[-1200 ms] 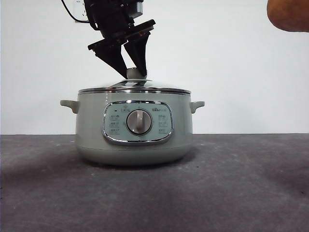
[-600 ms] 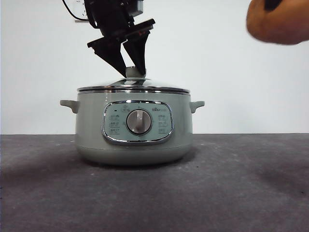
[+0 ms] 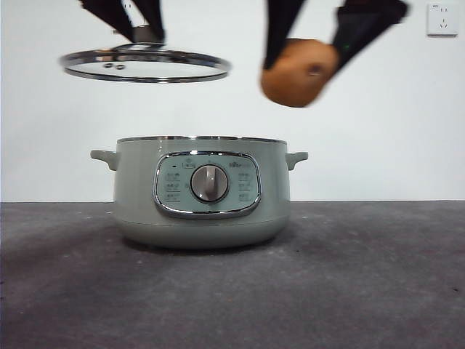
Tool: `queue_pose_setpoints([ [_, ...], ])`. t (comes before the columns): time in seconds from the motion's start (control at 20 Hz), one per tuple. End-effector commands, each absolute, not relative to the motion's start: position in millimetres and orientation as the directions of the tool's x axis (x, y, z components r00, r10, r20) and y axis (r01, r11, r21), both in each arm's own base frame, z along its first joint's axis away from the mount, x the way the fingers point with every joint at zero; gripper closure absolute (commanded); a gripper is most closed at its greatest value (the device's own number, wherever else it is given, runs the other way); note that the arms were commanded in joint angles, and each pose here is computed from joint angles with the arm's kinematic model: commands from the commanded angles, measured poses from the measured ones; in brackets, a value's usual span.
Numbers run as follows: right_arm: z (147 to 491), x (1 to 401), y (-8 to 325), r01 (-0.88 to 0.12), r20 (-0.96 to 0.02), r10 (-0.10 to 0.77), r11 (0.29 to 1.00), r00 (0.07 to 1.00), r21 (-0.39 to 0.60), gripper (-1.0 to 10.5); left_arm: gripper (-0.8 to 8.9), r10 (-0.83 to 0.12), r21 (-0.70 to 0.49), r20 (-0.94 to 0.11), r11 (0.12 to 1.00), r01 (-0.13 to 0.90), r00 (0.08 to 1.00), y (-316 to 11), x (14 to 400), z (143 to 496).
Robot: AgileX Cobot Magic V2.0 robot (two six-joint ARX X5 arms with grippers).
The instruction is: Pick up the potato,open the lid,put the potato in the pot,close the lid
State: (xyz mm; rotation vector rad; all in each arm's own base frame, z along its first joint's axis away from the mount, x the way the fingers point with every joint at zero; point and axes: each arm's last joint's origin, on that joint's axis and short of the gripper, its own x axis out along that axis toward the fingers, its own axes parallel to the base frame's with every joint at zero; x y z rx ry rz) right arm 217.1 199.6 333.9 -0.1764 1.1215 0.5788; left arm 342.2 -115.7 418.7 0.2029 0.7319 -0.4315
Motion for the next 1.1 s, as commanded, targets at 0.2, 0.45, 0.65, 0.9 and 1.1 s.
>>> queue_pose_setpoints([
  [0.2,342.8,279.7,246.7,-0.512,-0.863,0.377,0.842,0.336,0.169,9.5,8.23,-0.218,0.070,-0.634,0.939,0.336,0.742,-62.2,336.2,440.1],
  [0.45,321.3,337.7,278.6,-0.485,-0.855,0.374,0.857,0.358,0.172,9.5,8.23,-0.139,0.069,-0.641,0.969,0.237,0.755,-26.6,339.8,439.8],
  [0.65,285.0,367.6,295.2,-0.473,-0.861,0.365,0.864,0.353,0.172,9.5,8.23,-0.101,0.070,-0.639,0.979,0.189,0.762,-9.4,340.8,440.0],
  [0.9,248.9,383.2,308.2,-0.485,-0.866,0.369,0.857,0.337,0.177,9.5,8.23,-0.077,0.083,-0.640,0.982,0.168,0.765,1.4,340.9,439.9],
  [1.1,231.7,387.1,310.5,-0.504,-0.886,0.339,0.851,0.315,0.147,9.5,8.23,-0.077,0.083,-0.640,0.982,0.167,0.765,1.9,340.9,439.9],
])
